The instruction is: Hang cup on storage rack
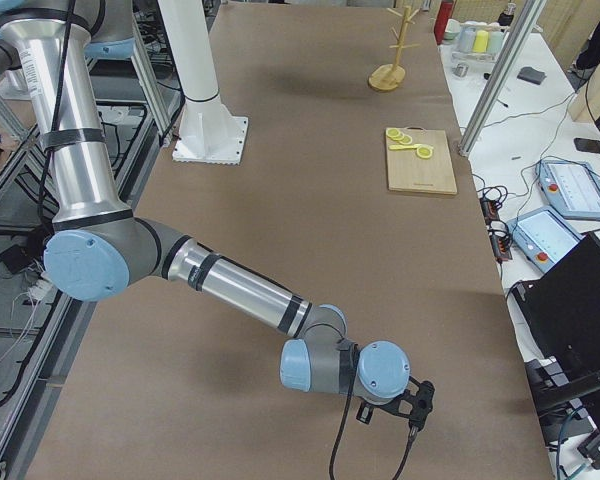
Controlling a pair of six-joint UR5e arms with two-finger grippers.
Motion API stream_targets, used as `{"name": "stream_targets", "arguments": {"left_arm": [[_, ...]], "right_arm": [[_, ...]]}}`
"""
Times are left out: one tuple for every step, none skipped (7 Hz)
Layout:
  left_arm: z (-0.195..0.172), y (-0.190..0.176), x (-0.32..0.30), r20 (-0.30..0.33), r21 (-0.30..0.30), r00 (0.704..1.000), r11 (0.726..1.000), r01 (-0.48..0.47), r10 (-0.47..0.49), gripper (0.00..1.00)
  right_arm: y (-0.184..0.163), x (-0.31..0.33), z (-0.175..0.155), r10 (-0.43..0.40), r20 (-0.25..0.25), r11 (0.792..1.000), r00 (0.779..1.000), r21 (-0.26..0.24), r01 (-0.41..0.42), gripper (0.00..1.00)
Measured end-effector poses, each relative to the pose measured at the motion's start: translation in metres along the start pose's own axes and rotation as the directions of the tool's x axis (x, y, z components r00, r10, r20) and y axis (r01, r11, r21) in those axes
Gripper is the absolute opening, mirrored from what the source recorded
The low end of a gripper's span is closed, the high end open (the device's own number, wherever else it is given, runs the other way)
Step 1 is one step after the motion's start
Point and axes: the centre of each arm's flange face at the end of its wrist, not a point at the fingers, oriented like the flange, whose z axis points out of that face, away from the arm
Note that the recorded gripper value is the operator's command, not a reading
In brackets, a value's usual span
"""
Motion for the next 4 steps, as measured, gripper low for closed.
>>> {"name": "stream_targets", "arguments": {"left_arm": [[0.001,0.000,-0.001,0.000,-0.002,1.000,1.000,0.002,-0.002,0.99],[0.002,0.001,-0.002,-0.001,-0.003,1.000,1.000,0.004,-0.004,0.99],[0.004,0.001,-0.003,-0.003,-0.007,1.000,1.000,0.007,-0.007,0.99],[0.006,0.001,-0.005,-0.005,-0.011,1.000,1.000,0.011,-0.011,0.99]], "right_arm": [[-0.020,-0.032,-0.039,-0.047,0.036,0.997,0.998,0.063,0.045,0.00],[-0.037,-0.085,-0.069,-0.133,0.062,0.986,0.989,0.113,0.126,0.00],[-0.039,-0.159,-0.078,-0.250,0.082,0.962,0.965,0.130,0.238,0.00],[-0.025,-0.243,-0.075,-0.370,0.097,0.925,0.924,0.128,0.357,0.00]]}}
